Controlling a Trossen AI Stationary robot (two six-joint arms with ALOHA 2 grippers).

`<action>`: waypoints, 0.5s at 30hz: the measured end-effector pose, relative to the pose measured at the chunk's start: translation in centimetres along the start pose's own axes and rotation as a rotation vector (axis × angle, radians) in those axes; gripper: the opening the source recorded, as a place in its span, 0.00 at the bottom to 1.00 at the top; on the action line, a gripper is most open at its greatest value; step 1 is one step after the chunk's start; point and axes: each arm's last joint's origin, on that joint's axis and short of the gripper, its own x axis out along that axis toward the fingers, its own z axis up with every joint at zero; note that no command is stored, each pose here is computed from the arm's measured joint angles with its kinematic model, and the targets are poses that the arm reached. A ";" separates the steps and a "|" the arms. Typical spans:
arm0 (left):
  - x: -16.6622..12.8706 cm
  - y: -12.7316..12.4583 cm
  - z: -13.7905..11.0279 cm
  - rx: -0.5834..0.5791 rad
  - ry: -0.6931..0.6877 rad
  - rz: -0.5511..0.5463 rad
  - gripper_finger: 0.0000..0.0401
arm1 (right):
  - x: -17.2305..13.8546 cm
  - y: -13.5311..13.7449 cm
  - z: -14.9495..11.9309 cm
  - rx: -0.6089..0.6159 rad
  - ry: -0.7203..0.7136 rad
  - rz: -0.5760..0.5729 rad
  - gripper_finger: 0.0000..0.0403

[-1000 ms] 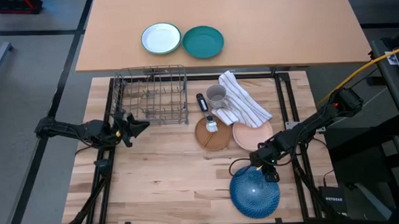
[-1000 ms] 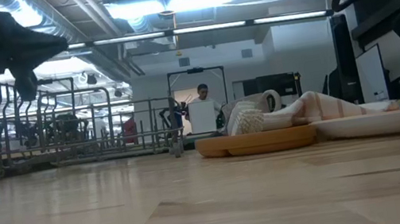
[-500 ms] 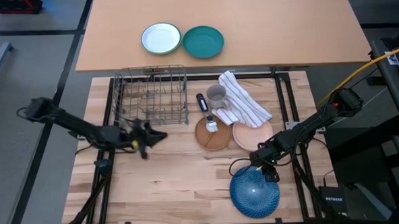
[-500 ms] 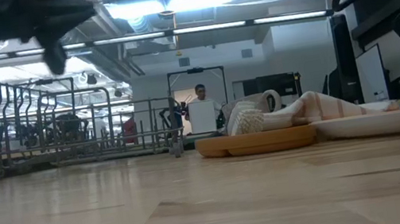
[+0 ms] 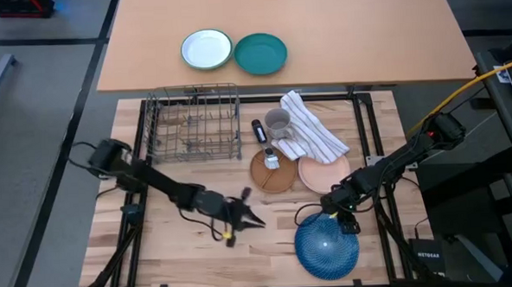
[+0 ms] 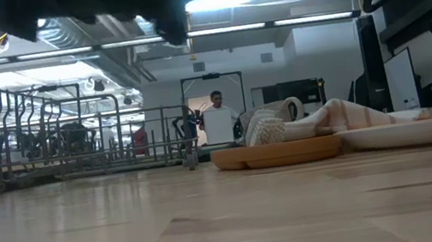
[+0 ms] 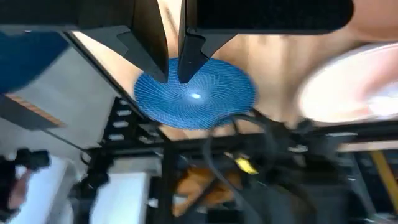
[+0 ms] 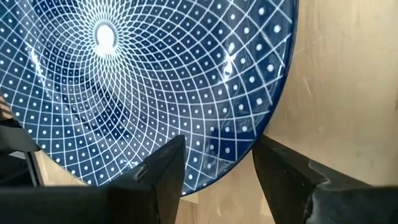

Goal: Sort dishes
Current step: Put the blue plate into the dish rack

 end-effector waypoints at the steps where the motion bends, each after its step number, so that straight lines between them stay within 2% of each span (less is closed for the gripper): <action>1: 0.8 -0.2 -0.2 0.013 0.005 -0.010 0.07 | 0.0 0.0 0.0 0.000 0.003 0.005 0.47; 9: 6.3 -0.7 -1.5 0.175 0.087 -0.040 0.07 | 0.0 0.2 -0.1 0.000 0.029 0.051 0.47; 15: 8.9 -1.2 -1.0 0.357 0.203 -0.145 0.07 | 0.0 0.2 -0.1 0.000 0.037 0.065 0.47</action>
